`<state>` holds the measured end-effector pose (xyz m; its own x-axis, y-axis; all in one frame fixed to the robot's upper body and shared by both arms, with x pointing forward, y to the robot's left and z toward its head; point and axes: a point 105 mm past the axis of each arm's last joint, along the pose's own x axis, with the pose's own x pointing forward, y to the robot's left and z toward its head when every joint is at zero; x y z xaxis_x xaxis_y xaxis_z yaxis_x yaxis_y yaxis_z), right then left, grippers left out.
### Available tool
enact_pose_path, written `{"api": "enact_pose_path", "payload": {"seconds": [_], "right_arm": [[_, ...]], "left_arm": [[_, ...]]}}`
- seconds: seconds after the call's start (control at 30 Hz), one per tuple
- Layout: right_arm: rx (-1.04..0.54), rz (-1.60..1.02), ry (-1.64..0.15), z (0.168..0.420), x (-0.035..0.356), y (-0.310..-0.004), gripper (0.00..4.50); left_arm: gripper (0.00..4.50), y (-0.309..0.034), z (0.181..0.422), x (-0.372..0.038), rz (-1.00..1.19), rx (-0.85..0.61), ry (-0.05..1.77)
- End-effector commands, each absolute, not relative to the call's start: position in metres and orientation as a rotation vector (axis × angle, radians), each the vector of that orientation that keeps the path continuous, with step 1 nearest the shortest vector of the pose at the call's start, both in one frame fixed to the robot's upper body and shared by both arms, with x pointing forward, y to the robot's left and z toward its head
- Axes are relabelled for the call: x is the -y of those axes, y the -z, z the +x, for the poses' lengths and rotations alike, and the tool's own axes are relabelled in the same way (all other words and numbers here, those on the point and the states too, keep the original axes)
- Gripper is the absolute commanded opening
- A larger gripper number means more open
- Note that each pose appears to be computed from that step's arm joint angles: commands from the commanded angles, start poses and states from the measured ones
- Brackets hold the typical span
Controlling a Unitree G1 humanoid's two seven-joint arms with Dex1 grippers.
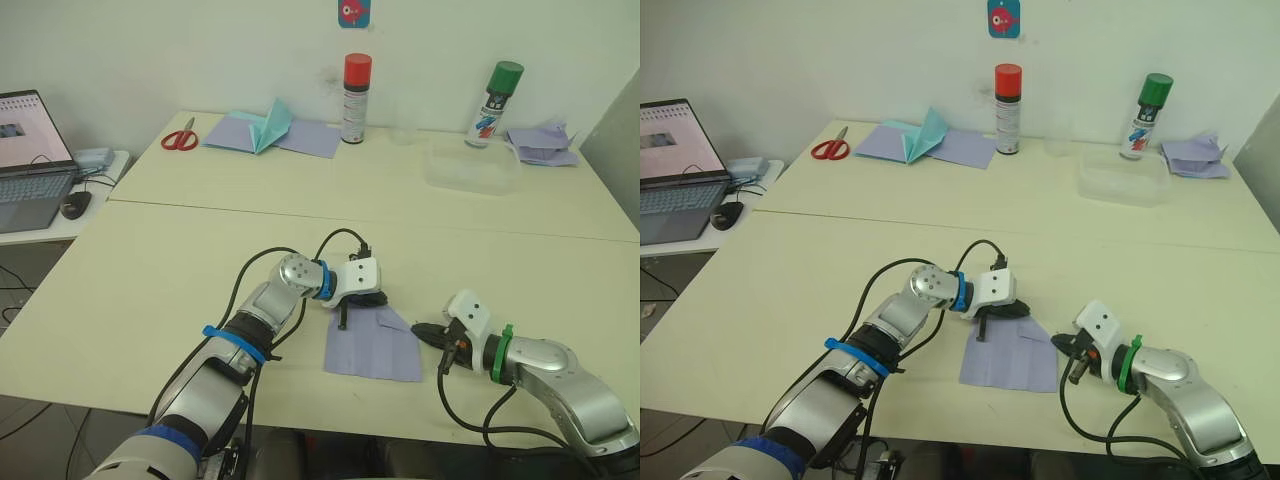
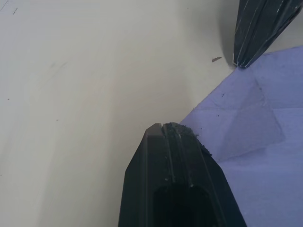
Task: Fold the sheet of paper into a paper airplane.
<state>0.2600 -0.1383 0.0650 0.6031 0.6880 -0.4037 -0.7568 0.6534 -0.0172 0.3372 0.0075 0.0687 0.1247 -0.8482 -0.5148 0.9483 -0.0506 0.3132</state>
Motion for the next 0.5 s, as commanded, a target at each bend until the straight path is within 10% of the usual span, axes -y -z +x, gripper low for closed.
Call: {"api": "enact_pose_path", "payload": {"seconds": [0.03, 0.5], "right_arm": [[-0.191, -0.168, -0.844, 0.274, 0.125, -0.099, 0.01], [-0.419, -0.287, -0.889, 0.264, 0.115, -0.044, 0.01]], "left_arm": [[0.0, -0.052, 0.335, -0.015, 0.72, -0.267, 1.475], [0.0, -0.077, 0.338, 0.002, 0.623, -0.135, 1.478]]}}
